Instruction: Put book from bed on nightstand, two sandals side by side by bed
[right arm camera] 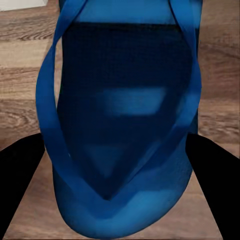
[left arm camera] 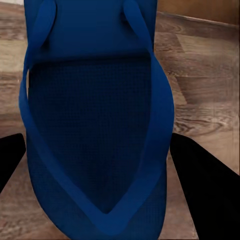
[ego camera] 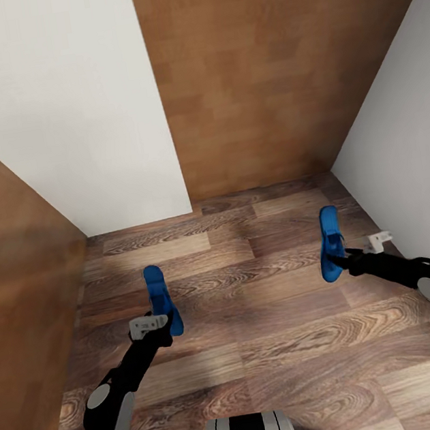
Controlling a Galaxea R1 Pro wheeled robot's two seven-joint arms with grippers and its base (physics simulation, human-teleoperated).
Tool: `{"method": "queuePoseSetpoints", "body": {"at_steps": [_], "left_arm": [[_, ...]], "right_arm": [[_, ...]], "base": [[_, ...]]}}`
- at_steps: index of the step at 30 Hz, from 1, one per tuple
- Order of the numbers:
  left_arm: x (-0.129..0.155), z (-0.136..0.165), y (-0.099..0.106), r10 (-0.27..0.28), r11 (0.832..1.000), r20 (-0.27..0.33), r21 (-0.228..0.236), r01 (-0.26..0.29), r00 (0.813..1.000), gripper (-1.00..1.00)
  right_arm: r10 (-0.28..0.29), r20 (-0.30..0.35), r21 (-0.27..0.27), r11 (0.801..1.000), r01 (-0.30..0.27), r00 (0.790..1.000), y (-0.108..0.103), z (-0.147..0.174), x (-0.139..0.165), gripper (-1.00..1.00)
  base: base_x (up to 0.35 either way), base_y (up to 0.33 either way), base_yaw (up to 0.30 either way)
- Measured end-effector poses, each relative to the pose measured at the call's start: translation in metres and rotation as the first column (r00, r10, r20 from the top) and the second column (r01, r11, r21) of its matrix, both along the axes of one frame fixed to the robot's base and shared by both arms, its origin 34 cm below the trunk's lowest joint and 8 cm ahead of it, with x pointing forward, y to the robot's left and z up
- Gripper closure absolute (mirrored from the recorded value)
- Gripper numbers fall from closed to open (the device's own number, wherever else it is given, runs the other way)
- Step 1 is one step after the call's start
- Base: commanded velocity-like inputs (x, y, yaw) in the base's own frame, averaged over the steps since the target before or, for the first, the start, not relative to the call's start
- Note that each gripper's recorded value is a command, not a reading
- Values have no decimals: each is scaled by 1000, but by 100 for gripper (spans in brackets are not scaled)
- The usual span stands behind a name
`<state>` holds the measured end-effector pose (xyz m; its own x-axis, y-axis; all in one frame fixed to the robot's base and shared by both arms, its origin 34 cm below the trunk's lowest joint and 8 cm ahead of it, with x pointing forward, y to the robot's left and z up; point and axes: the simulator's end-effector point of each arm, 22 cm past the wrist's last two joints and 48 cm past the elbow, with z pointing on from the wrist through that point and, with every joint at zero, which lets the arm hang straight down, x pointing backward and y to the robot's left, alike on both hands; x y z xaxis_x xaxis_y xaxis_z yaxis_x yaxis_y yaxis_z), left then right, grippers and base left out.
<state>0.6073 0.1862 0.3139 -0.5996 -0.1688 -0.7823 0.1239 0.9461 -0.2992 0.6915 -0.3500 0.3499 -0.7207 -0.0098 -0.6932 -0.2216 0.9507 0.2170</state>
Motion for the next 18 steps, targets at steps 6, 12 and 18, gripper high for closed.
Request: {"method": "queuePoseSetpoints", "body": {"at_steps": [6,12,18], "left_arm": [[-23,-11,-25,-156,985,-58,-82,151,986,100],[-25,-3,-28,-171,982,-65,-91,165,983,100],[-21,9,-27,-171,982,-43,-88,167,984,100]], "right_arm": [[-2,-186,80,997,17,983,-44,-63,-54,100],[61,-266,262,965,12,962,-44,-71,-96,100],[66,-248,282,959,7,966,-44,-58,-95,100]], "base": [[0,0,0],[0,0,0],[0,0,0]]}}
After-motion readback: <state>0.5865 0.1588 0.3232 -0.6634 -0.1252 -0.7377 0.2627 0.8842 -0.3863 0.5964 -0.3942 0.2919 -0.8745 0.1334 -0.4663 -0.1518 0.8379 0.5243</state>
